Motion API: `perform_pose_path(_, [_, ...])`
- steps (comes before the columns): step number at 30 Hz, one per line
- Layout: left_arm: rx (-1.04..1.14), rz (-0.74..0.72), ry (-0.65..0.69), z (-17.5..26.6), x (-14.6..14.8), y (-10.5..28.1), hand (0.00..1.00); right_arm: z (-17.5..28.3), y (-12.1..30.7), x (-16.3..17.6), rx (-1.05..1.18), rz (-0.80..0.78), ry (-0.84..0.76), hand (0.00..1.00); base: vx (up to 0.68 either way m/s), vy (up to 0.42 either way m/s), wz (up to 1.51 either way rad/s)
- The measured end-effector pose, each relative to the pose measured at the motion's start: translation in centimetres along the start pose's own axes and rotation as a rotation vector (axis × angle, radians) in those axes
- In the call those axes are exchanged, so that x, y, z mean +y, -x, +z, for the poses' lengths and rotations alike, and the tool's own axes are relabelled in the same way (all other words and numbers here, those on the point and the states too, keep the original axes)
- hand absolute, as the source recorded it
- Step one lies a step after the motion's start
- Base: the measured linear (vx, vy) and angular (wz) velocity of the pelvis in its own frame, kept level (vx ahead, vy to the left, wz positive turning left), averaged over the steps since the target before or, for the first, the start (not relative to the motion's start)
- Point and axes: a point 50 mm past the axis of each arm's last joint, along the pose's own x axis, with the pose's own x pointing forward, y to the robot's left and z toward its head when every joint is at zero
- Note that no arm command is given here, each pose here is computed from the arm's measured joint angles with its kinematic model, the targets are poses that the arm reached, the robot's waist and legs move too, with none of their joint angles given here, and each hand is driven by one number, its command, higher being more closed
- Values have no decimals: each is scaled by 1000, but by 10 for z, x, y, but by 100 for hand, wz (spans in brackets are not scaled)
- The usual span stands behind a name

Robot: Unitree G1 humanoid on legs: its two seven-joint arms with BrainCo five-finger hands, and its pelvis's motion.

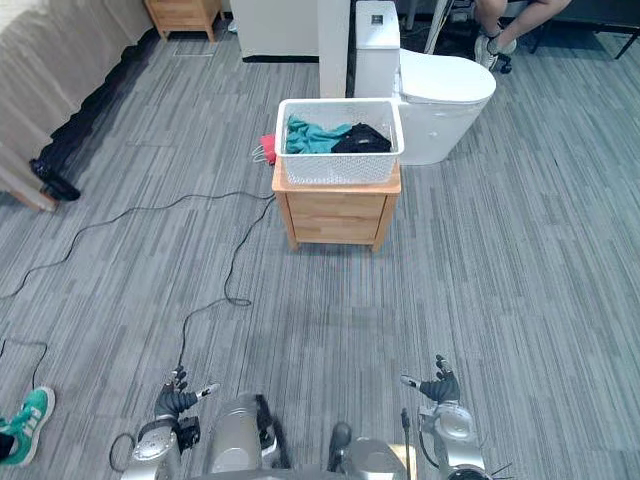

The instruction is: Pick up the laundry basket with both hands and put the clothes into the washing machine.

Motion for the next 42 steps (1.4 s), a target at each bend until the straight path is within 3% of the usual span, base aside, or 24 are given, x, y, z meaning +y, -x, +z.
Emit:
perform_pose_path(4, [29,-2,-16,-7,2,1,0,-19,6,9,70,20,-2,0,651,174,-6])
perform_pose_path(10, [24,-12,-43,-4,5,-2,0,-6,4,28,20,87,49,0,582,82,4])
perform_pose_path(15, [15,1,-67,-1,13,-4,0,-14,7,24,44,79,58,0,509,-125,30])
perform_pose_path(23, [45,-41,-16,-10,-12,3,0,-22,15,11,49,61,54,0,411,-198,1])
perform_pose_path(28, [-21,-44,18,5,-16,2,0,-10,13,3,5,15,2,0,251,-1,-19])
perform_pose_path(36, [-245,53,103,51,13,7,0,52,16,-4,-280,-43,-62,0,132,76,-13])
perform_pose_path(42, [-293,-10,71,69,-5,0,0,78,0,9,-327,21,43,0,16,25,-10])
